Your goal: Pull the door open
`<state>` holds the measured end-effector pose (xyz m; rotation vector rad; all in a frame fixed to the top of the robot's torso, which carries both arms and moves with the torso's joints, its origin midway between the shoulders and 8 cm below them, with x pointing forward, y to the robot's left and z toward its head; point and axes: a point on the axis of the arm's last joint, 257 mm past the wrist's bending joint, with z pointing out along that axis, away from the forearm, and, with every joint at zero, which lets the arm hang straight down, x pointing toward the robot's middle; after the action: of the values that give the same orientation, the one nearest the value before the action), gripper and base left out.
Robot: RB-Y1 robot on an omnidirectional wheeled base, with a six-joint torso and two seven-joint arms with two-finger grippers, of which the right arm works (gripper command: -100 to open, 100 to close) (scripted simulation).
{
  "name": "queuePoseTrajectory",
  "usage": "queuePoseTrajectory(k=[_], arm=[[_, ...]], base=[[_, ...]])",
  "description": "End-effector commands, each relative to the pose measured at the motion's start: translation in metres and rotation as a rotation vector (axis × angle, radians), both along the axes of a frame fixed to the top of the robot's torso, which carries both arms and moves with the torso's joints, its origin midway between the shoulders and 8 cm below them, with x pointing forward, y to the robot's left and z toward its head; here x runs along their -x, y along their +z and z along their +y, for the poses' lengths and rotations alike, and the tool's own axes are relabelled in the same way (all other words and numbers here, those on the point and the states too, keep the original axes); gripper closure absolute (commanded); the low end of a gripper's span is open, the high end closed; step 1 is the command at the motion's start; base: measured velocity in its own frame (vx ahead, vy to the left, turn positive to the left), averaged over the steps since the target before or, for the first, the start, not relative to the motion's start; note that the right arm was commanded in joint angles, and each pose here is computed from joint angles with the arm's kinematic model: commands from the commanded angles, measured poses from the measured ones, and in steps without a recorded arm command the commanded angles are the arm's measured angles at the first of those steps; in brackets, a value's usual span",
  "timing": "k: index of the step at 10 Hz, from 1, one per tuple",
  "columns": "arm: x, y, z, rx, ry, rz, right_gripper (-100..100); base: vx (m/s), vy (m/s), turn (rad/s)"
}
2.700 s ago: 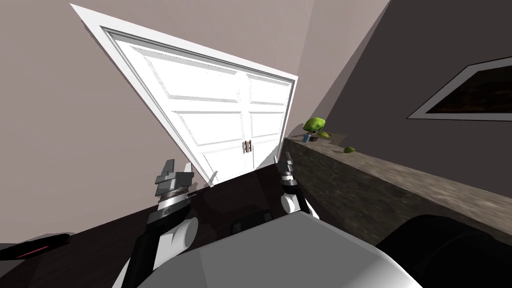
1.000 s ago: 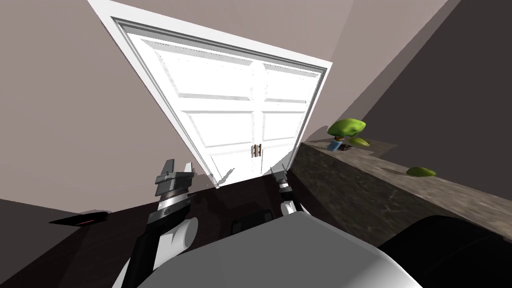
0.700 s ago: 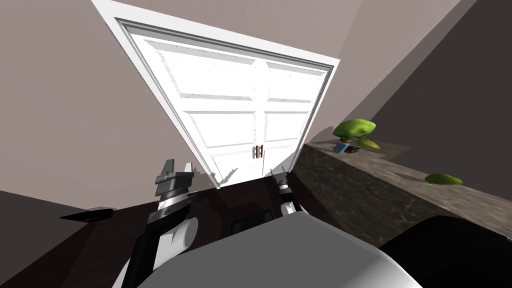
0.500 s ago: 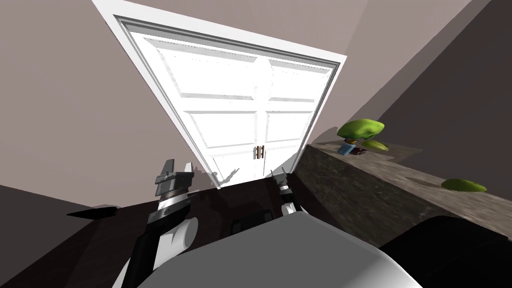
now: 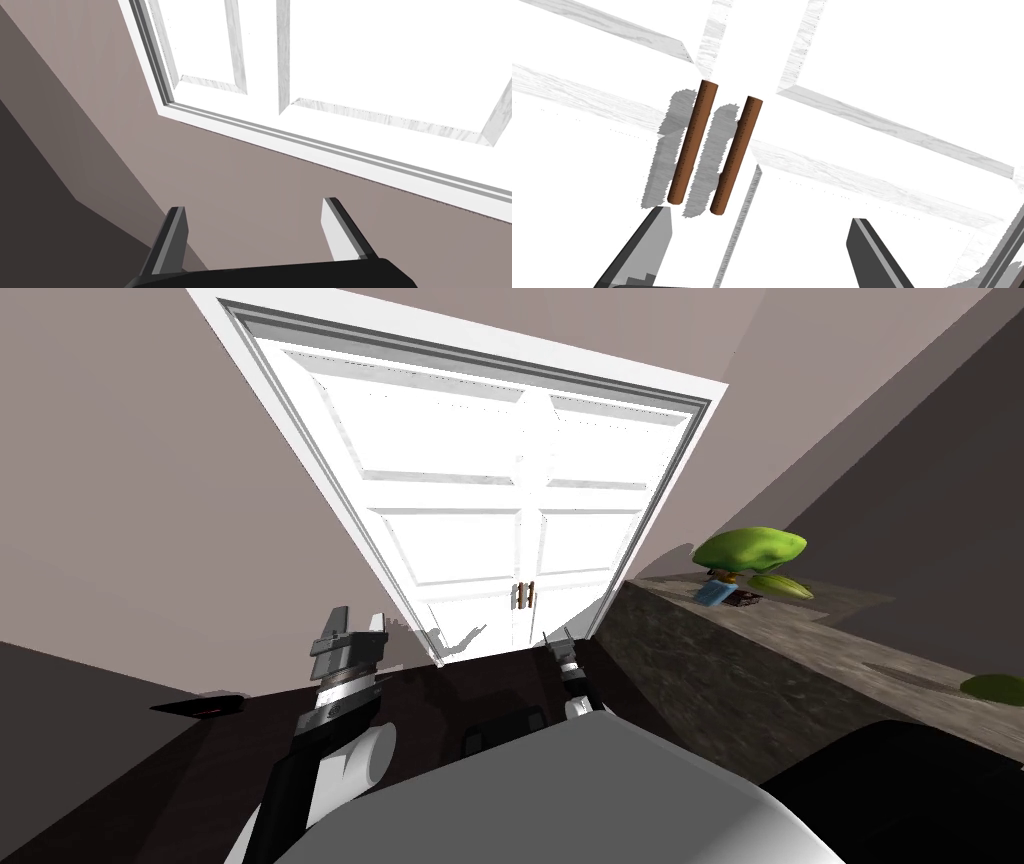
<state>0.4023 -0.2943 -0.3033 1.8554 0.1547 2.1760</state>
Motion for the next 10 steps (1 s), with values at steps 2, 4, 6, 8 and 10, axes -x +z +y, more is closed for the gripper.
queuePoseTrajectory(k=[2, 4, 6, 8, 10], arm=[[0.002, -0.011, -0.005, -0.033, 0.000, 0.017, -100], [0.005, -0.024, -0.012, -0.070, -0.001, 0.038, -100], [0.008, -0.036, -0.019, -0.105, -0.004, 0.057, -100], [0.010, -0.047, -0.025, -0.136, -0.008, 0.074, -100], [0.013, -0.056, -0.032, -0.165, -0.013, 0.089, -100]], base=[[0.069, -0.011, 0.060], [0.072, 0.004, 0.059], [0.099, -0.012, 0.074], [0.105, -0.018, 0.075], [0.096, -0.012, 0.064]])
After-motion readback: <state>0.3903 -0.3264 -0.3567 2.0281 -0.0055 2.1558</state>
